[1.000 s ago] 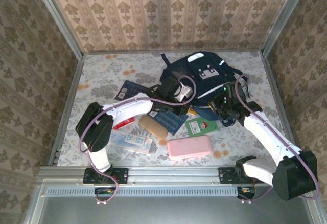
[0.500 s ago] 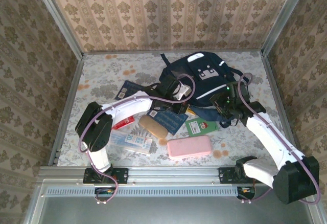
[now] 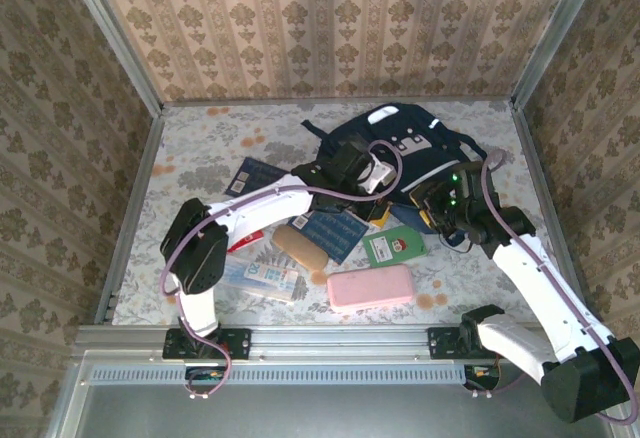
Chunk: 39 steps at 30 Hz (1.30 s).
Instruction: Pack the student bag
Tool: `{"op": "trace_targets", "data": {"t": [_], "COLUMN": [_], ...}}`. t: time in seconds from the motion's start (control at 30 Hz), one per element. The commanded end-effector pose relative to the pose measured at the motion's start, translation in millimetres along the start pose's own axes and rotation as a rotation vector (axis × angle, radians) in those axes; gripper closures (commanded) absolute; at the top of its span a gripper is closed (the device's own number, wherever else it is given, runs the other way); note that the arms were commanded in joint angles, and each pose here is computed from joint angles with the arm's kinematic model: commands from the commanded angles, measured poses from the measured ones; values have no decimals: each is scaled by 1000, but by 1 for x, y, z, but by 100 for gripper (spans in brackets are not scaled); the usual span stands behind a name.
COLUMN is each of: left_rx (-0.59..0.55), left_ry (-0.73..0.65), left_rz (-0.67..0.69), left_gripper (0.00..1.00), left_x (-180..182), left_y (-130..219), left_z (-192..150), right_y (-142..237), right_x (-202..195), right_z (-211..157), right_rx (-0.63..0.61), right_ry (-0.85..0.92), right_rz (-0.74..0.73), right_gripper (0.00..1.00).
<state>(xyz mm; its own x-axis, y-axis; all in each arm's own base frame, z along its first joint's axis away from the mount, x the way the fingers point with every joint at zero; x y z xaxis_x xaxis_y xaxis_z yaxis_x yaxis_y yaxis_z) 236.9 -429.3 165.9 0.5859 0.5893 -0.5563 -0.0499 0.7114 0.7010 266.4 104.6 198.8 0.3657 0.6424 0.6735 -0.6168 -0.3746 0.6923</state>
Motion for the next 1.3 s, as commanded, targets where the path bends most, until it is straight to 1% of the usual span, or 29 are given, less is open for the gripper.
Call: {"op": "trace_targets", "data": {"t": [0.0, 0.1, 0.13, 0.23, 0.47, 0.63, 0.83, 1.27], "left_rx": [-36, -30, -28, -27, -28, -23, -15, -10], "left_ry": [-37, -41, -42, -48, -55, -51, -49, -63], "left_rz": [-77, -82, -82, -87, -96, -98, -102, -112], "left_gripper": [100, 100, 100, 100, 100, 100, 100, 100], "left_x": [-30, -34, -34, -38, -45, -45, -45, -48], "left_y": [8, 5, 4, 4, 7, 7, 7, 8], "left_z": [15, 13, 12, 11, 8, 3, -3, -4], "right_y": [1, -8, -10, -16, -31, -45, -47, -51], "right_x": [10, 7, 10, 6, -11, -16, -21, -23], "right_z": [-14, -25, -25, -28, -17, -7, 5, 17], "right_rx": [57, 91, 85, 80, 21, 0, -50, -101], "right_ry": [-50, -89, -97, -119, -135, -140, -106, -76], "right_rz": [49, 52, 70, 66, -15, -36, -89, -129], "right_gripper": [52, 52, 53, 53, 52, 52, 53, 84]}}
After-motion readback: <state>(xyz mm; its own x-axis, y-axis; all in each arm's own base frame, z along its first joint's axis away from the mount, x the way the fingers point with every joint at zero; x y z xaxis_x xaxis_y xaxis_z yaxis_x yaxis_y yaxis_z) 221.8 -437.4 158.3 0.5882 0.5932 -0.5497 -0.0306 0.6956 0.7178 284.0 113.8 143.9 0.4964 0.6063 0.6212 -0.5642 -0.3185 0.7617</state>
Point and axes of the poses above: each hand's point on the last joint's axis, 136 mm out from that joint toward the fingers, its own y axis back along the fingers, its own x axis along the line the jaws close on, z = x × y, the point moved 1 cm from there along y, back along the fingers, and after that the axes turned 13 degrees about y, right-handed, at the moved point
